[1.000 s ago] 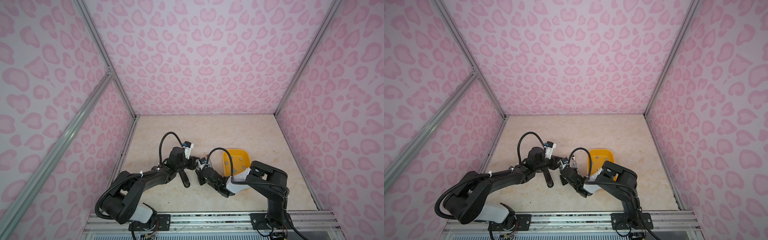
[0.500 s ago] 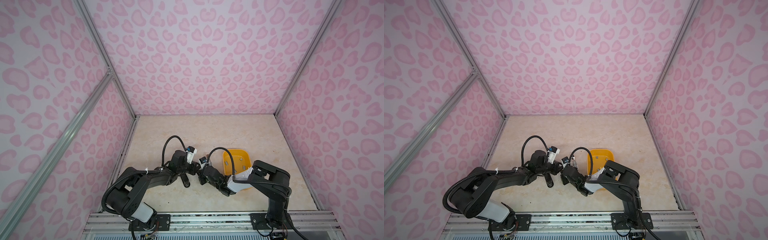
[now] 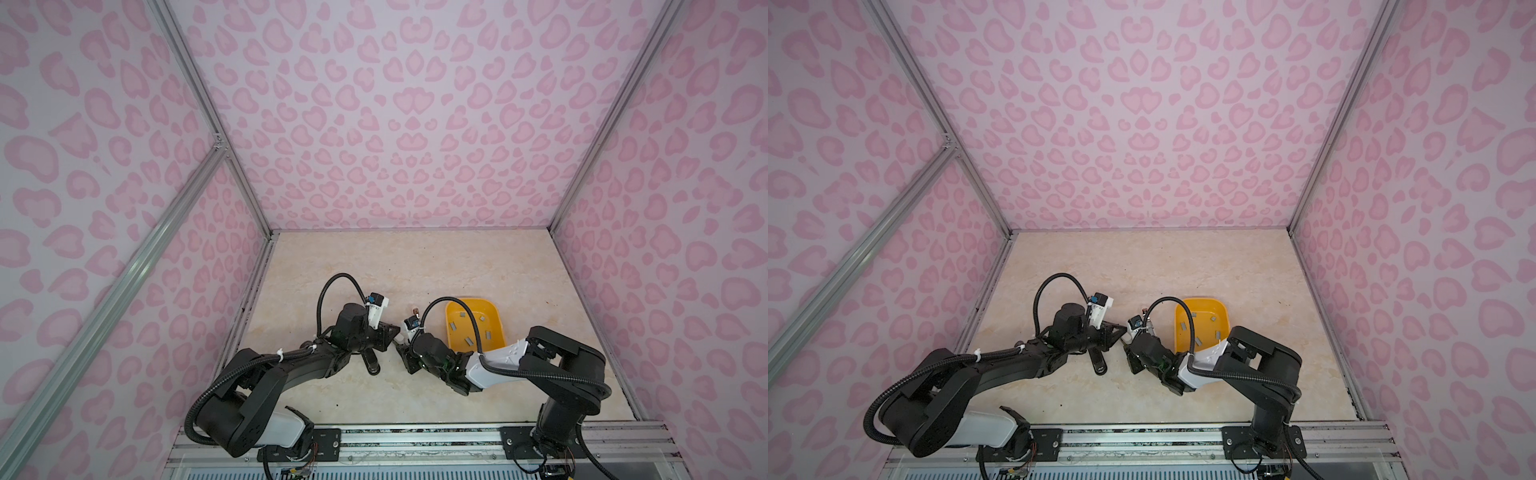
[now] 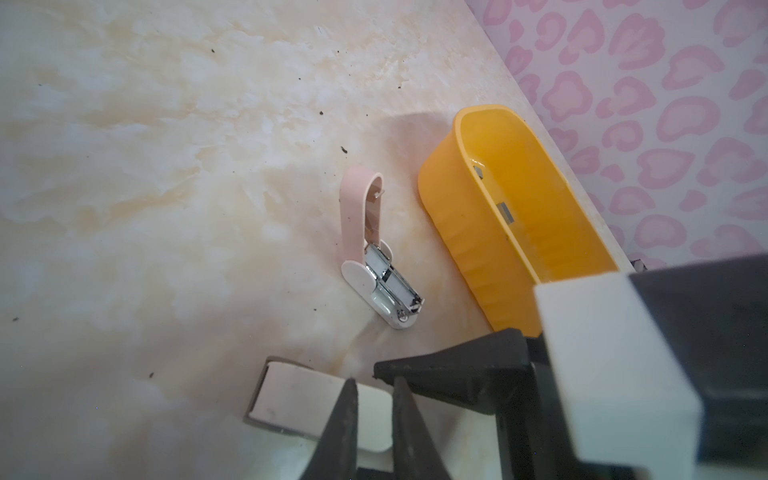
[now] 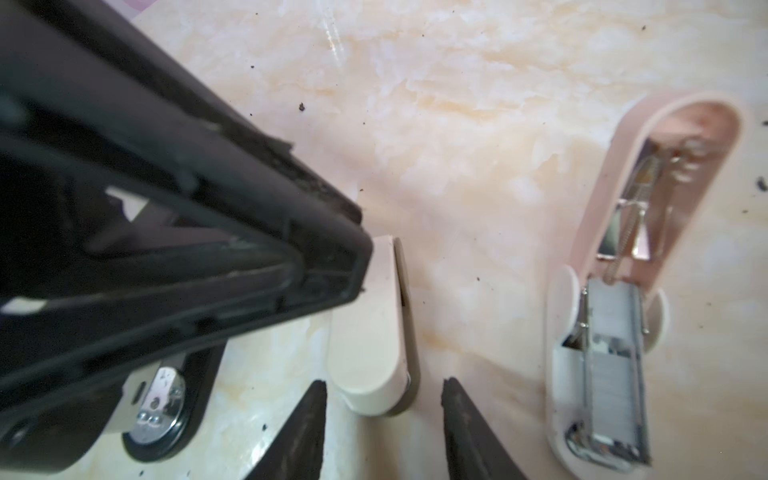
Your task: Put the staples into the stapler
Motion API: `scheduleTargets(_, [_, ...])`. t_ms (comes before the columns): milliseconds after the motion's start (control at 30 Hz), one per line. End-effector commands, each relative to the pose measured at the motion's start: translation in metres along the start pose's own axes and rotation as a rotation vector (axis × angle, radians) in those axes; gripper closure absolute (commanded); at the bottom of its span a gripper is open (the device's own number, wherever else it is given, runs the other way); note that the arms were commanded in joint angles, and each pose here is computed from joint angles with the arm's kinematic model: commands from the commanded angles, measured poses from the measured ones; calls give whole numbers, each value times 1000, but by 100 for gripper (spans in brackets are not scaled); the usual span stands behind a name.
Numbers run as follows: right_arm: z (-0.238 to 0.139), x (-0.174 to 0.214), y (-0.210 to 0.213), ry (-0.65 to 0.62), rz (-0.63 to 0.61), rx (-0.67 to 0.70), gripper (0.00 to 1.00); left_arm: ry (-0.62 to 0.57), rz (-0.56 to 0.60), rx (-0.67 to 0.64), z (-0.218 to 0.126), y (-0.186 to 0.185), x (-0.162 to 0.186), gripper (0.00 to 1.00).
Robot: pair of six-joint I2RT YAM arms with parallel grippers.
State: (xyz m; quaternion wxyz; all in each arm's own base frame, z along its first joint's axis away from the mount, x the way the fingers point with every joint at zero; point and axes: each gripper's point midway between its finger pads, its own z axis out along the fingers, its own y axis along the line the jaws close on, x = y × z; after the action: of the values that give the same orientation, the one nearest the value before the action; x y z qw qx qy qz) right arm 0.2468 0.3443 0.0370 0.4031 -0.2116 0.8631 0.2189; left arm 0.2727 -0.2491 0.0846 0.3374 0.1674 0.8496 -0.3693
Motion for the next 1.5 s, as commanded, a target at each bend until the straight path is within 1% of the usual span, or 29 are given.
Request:
scheduleTargets(0, [-7, -1, 2, -2, 1, -8, 61, -35, 22, -27, -5, 3, -6, 81])
scheduleTargets(167, [-18, -14, 5, -23, 6, -13, 74, -43, 22, -60, -5, 9, -5, 81])
scheduleTargets(433, [-11, -22, 2, -14, 7, 23, 82, -36, 26, -69, -3, 12, -4, 82])
scheduleTargets(733, [5, -6, -5, 31, 18, 50, 86, -17, 30, -76, 3, 15, -1, 82])
scheduleTargets(1100, [9, 17, -10, 63, 47, 53, 87, -5, 31, -80, 8, 16, 1, 83])
scheduleTargets(1467, [14, 34, -10, 76, 46, 71, 88, 1, 32, -83, 9, 17, 2, 83])
